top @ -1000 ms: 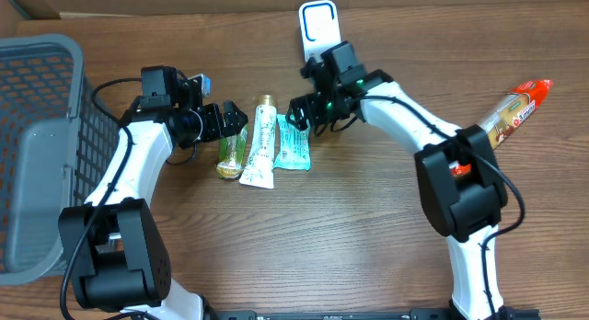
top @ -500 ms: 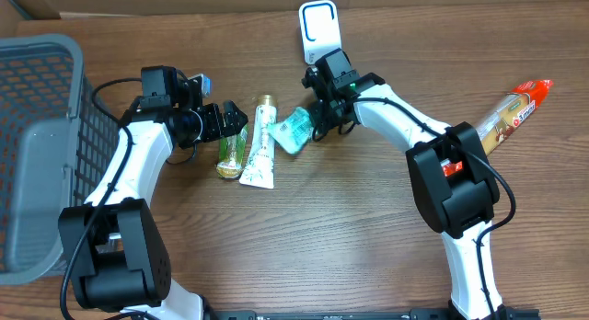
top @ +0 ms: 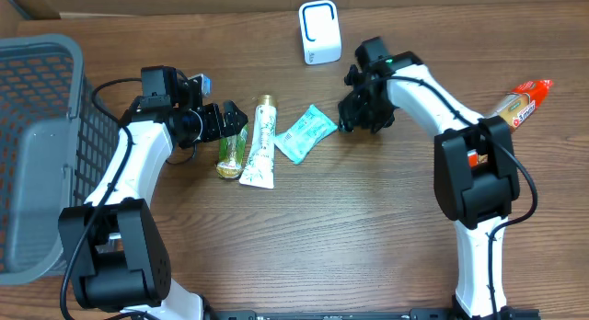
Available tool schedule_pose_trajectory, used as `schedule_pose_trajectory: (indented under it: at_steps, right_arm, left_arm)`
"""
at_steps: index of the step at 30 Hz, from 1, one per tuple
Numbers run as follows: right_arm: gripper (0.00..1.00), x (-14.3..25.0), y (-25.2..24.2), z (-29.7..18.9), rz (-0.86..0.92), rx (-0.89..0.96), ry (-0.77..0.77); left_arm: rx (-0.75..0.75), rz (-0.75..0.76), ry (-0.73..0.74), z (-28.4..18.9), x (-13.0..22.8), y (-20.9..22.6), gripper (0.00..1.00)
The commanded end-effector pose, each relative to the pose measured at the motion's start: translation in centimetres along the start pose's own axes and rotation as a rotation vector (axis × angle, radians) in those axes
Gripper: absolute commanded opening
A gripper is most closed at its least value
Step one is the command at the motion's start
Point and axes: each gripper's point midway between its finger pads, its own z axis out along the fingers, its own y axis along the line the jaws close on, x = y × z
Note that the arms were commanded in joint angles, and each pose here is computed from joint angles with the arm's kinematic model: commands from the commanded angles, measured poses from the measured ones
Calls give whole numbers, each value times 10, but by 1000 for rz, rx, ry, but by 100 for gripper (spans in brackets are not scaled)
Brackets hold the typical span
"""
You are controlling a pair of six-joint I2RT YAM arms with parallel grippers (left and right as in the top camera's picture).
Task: Scan the item barcode
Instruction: 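Reach the right gripper to the mint-green packet and grasp it, then lift the mint-green packet up toward the white scanner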
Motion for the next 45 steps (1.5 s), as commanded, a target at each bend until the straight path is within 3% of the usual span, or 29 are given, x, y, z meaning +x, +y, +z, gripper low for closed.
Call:
schedule_pose_trajectory:
  at_steps: [1,7,15,27,34,38,45]
  right_arm:
    - [75,-18,34,-14,-123,-167,-70]
    - [82,-38,32,-12,-428,-72,-166]
    - [86,-53,39,-15,-636,-61,-241]
    - [86,-39,77,15,-655,-214,-211]
    - [84,-33,74,31,-612,-222,-175]
    - [72,-24,65,49,-551,-214,-128]
    - [21,-11,61,53,-434,-220,-64]
  left_arm:
    - [0,10,-13,-3,-6,0,100]
    - [0,10,-13,-3,-6,0,100]
    - [0,10,-14,-3,-6,0,100]
    - [0,10,-14,-3,-6,0,100]
    - [0,10,-13,-3,-6,0,99]
    - [0,10,-13,-3,-6,0,100]
    - [0,10,-13,-3,-6,0,100]
